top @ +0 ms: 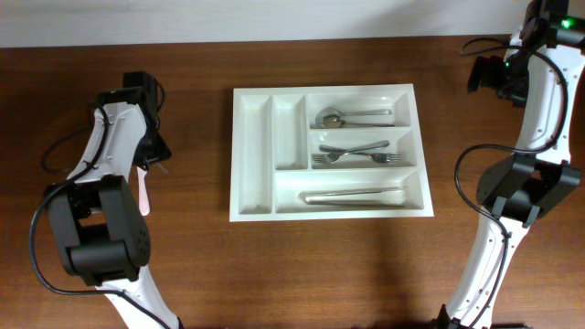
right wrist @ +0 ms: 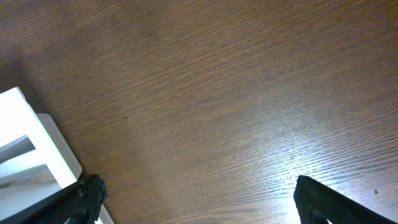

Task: Pack container
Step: 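Lower the left gripper over the spoon and pink knife to grasp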

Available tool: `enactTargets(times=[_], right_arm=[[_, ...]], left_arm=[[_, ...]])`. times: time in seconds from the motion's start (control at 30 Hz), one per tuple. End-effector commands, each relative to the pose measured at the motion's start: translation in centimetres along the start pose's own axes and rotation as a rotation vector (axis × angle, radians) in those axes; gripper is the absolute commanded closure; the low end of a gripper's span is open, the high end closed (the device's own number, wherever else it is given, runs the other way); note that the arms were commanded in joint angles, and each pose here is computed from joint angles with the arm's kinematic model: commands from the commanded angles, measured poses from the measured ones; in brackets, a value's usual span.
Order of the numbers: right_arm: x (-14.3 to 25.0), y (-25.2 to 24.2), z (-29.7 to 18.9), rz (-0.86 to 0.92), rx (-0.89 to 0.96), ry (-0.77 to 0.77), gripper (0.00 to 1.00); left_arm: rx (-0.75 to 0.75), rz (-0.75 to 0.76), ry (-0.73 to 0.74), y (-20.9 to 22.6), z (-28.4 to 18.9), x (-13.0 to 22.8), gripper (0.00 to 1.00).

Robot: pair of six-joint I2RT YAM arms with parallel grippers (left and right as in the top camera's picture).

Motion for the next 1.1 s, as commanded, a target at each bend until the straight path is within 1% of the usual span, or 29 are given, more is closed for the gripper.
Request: enactTargets(times=[0.0, 0.03, 0.1, 0.23, 0.3, 0.4, 0.5, 0.63, 1.03, 1.07], right_arm=[[-0.1, 0.3, -1.3, -0.011, -0.013, -0.031, 0.01], [-0.1, 0.3, -1.3, -0.011, -0.013, -0.03, 0.01], [-0.1, 0.3, -1.3, -0.011, -0.013, -0.03, 0.01], [-0.1, 0.3, -1.3, -0.011, -0.013, -0.03, 0.02], [-0.1, 0.3, -1.3, -0.011, -0.013, -0.03, 0.01], [-0.1, 0.3, -1.3, -0.011, -0.013, -0.03, 0.01], [-0.1, 0.3, -1.3, -0.011, -0.013, -0.03, 0.01], [-0.1, 0.3, -1.3, -0.011, -0.013, -0.03, 0.01], [-0.1, 0.3, -1.3, -0.011, -0.013, -0.03, 0.01], [-0.1, 0.3, -1.3, -0.011, -0.013, -0.03, 0.01]], left_arm=[[-0.091, 0.209, -0.066, 0.8, -0.1, -1.2, 0.13], [-0.087, 0.271, -0.093, 0.7, -0.1, -1.8, 0.13], [-0.078, 0.349, -0.125, 0.4, -0.1, -2.4, 0.13], [-0.087, 0.463, -0.171, 0.1, 0.1, -3.4, 0.13], [-0.058, 0.541, -0.174, -0.4, 0.6, -3.6, 0.13], [0.022, 0.66, -0.139, -1.3, 2.2, -3.1, 0.13], [0.042, 0.717, -0.056, -1.7, 4.2, -2.1, 0.13], [-0.002, 0.743, 0.017, -1.6, 5.7, -1.4, 0.13], [-0.014, 0.708, 0.008, -0.8, 6.2, -1.8, 0.13], [0.009, 0.694, 0.004, -1.1, 6.2, -1.7, 0.13]])
Point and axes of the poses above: each gripper's point midway between its finger pads, its own z axis out along the fingers, its own y axis along the line the jaws close on, x = y × z, the point moved 7 cm from there along -z, back along the fingers, and after that the axes turned 8 degrees about z, right-handed, at the moved point
